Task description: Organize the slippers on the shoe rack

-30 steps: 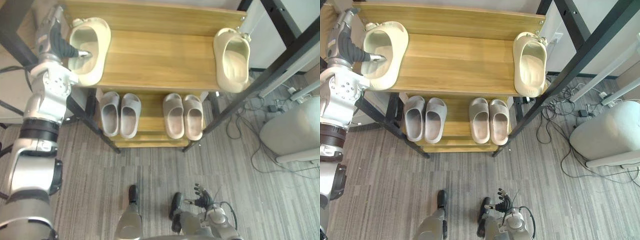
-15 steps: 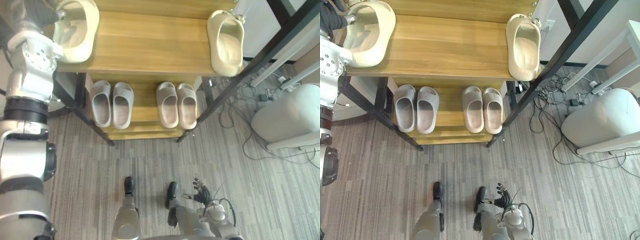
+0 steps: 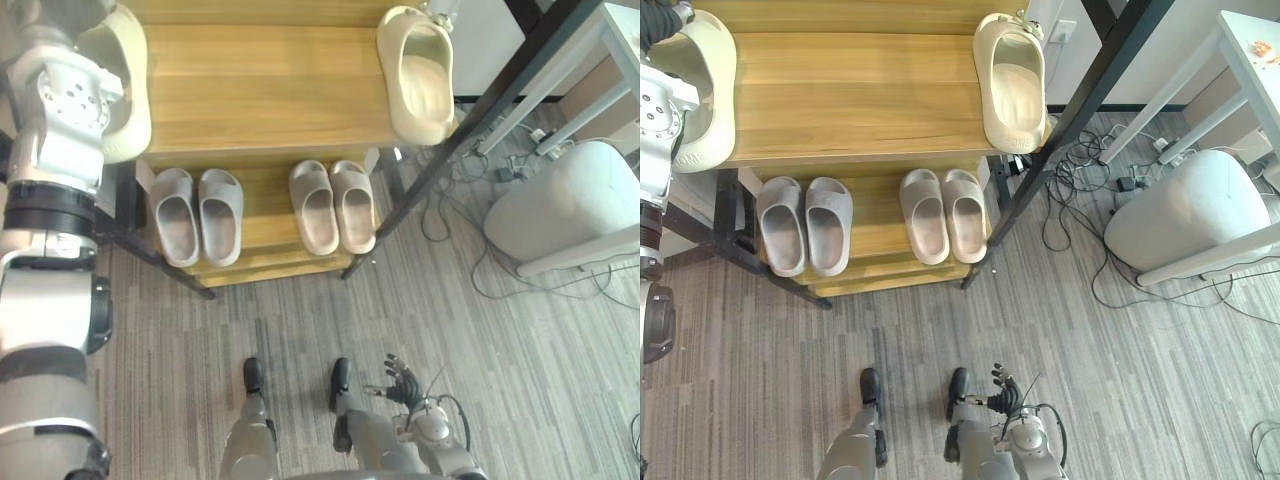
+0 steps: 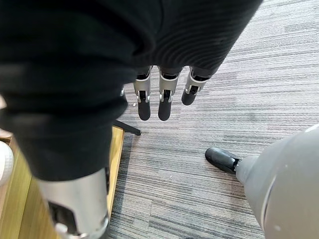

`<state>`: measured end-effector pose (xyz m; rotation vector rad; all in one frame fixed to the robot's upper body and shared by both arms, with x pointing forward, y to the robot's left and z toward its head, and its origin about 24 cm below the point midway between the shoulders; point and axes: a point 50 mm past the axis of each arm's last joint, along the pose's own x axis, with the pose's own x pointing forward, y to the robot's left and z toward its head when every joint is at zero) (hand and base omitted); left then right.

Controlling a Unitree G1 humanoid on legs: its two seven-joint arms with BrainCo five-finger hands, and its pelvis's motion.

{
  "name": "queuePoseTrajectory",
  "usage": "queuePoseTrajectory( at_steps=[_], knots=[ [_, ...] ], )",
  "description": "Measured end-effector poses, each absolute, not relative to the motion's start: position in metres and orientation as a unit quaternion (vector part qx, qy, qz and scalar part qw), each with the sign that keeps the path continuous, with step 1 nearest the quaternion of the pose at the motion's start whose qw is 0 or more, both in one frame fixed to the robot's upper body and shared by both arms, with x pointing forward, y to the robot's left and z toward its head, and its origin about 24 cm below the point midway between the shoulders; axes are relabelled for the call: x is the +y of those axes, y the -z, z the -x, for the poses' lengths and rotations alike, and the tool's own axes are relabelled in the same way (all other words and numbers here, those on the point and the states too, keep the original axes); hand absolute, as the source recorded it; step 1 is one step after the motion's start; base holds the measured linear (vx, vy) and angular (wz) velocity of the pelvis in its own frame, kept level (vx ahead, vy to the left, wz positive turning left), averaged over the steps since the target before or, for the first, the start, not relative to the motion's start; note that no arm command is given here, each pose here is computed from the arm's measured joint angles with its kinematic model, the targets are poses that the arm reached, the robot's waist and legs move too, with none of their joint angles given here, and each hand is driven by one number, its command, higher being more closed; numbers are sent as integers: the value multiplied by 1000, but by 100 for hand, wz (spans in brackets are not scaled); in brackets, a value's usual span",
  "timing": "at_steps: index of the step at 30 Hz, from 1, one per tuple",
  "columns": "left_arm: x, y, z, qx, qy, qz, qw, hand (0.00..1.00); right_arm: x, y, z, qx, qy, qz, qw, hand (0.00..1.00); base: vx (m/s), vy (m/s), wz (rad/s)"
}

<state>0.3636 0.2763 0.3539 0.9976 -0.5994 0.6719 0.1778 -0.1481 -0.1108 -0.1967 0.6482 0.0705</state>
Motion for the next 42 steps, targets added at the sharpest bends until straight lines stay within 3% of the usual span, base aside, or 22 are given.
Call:
queuePoseTrajectory(
  at_steps=[5, 13, 23, 42],
  knots=[
    [270, -351, -367, -280, -304, -458, 787, 0, -147, 112, -176, 320, -38, 99, 942, 0, -15, 53, 0],
    [254, -349, -352, -341, -295, -451, 770, 0, -145, 112, -175, 321, -44, 102, 941, 0, -17, 56, 3],
    [263, -317, -349, -320, -288, -451, 782, 0, -149, 115, -171, 329, -45, 110, 937, 0, 2, 50, 8],
    [282, -315, -347, -283, -313, -475, 772, 0, -150, 119, -159, 343, -51, 106, 932, 0, -12, 32, 0]
  ],
)
